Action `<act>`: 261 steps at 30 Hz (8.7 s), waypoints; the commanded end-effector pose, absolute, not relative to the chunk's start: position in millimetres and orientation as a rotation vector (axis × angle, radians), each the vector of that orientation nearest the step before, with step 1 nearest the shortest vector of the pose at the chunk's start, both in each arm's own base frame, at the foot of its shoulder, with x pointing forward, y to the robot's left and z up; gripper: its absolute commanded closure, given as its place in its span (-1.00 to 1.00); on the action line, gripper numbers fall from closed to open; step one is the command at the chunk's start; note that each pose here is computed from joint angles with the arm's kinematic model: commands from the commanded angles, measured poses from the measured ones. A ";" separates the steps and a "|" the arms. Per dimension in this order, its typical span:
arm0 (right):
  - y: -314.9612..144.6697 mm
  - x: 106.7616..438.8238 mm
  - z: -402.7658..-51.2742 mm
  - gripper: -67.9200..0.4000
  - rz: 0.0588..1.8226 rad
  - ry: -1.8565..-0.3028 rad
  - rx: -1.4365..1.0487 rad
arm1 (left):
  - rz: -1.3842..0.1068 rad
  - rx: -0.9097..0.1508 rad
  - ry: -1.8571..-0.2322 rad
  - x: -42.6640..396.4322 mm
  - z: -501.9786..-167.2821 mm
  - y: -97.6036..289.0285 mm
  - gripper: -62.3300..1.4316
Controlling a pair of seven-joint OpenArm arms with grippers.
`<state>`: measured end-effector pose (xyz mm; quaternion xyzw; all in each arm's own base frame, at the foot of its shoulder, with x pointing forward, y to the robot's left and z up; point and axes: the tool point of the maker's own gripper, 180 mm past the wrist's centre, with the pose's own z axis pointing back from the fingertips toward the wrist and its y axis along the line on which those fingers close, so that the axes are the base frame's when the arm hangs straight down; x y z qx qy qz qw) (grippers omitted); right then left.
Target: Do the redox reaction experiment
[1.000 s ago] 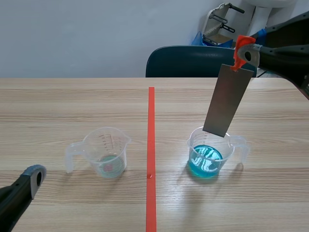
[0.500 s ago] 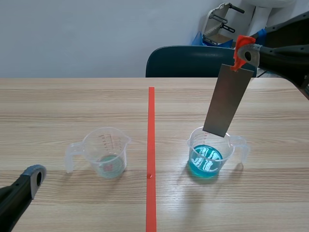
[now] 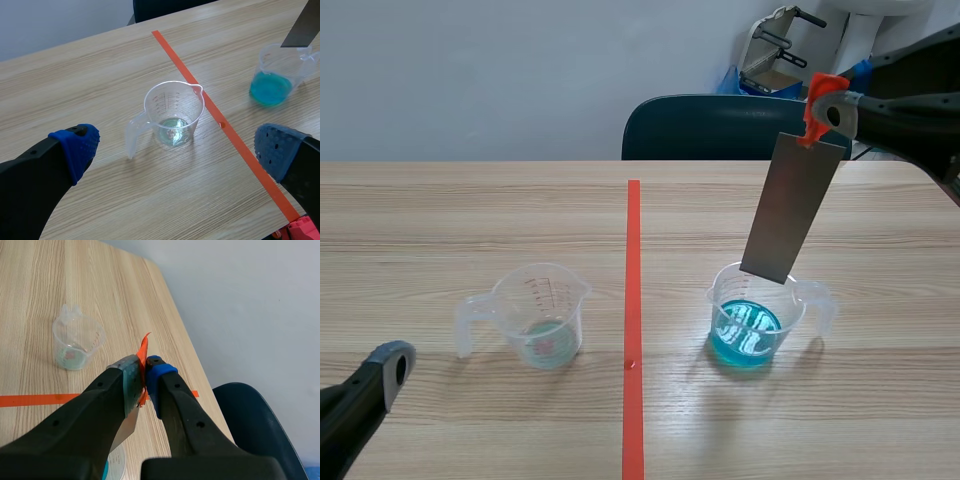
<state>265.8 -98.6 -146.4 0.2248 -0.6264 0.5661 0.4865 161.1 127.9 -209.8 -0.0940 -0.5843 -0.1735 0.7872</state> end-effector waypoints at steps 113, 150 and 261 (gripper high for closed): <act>119.7 248.2 -128.3 0.96 1.581 -1.551 0.699 | -0.368 -0.215 -1.290 163.5 -201.6 124.5 -1.00; 118.8 247.6 -127.9 0.96 1.582 -1.555 0.704 | -0.368 -0.215 -1.290 163.5 -201.6 124.5 -1.00; 126.6 271.9 -227.1 0.96 1.662 -1.522 0.724 | -0.369 -0.215 -1.290 163.5 -201.6 124.5 -1.00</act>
